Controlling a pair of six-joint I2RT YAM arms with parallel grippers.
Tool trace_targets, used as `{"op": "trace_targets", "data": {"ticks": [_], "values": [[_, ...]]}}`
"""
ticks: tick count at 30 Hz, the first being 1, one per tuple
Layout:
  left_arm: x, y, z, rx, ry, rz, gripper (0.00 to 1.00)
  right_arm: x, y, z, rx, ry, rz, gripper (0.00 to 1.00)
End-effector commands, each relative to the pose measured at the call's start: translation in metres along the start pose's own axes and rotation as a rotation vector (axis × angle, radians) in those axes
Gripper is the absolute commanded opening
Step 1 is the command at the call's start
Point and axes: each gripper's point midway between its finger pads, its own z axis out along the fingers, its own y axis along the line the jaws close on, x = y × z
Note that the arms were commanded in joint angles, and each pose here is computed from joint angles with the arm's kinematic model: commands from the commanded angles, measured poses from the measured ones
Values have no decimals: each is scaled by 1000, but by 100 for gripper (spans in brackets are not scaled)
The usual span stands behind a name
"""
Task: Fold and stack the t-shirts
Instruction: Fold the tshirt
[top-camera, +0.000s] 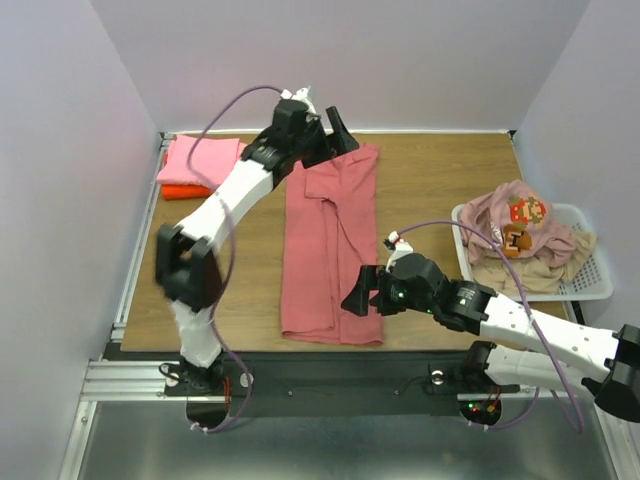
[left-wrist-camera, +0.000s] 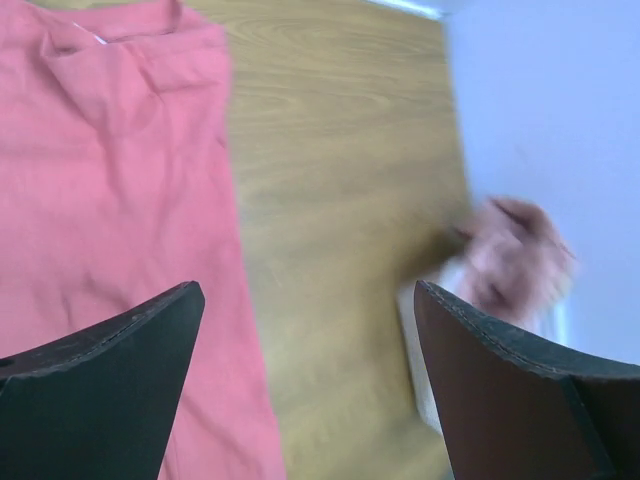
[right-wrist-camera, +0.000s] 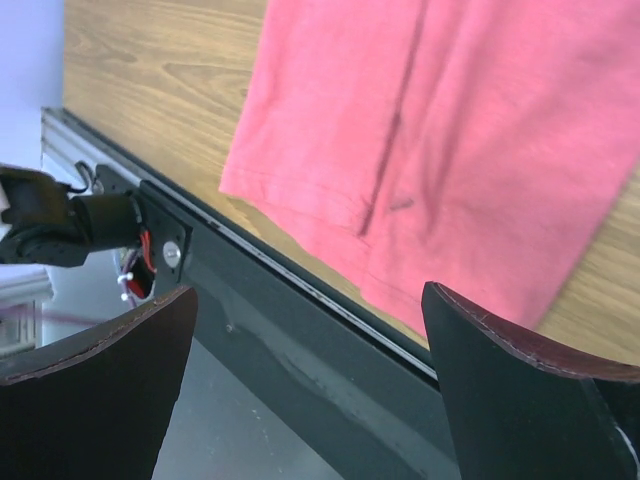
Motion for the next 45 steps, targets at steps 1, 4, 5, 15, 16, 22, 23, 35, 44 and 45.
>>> {"op": "trace_targets", "data": {"ticks": [1,4,5,15,16,22,23,35,44,45], "values": [[29,-17,-98,-21,-93,112,99,-1,-22,-6,78,-62,33,100],[69,-5,-145,-54,-101,96,99,4,-32,-8,100,-62,54,100],[110,32,-148,-130,-36,49,99,11,-37,-7,109,-41,53,100],[281,163,-242,-424,224,-215,99,50,-61,-1,190,118,76,100],[287,167,-245,-425,227,-228,98,53,-63,0,200,131,83,100],[319,175,-258,-403,311,-293,98,72,-79,5,260,181,143,100],[323,178,-258,-411,320,-298,96,72,-79,6,263,183,157,100],[345,193,-252,-465,431,-249,38,76,-88,6,292,161,229,90],[344,186,-253,-440,445,-246,0,86,-88,9,282,202,240,69],[344,185,-253,-438,443,-249,0,87,-88,11,282,205,240,68]]}}
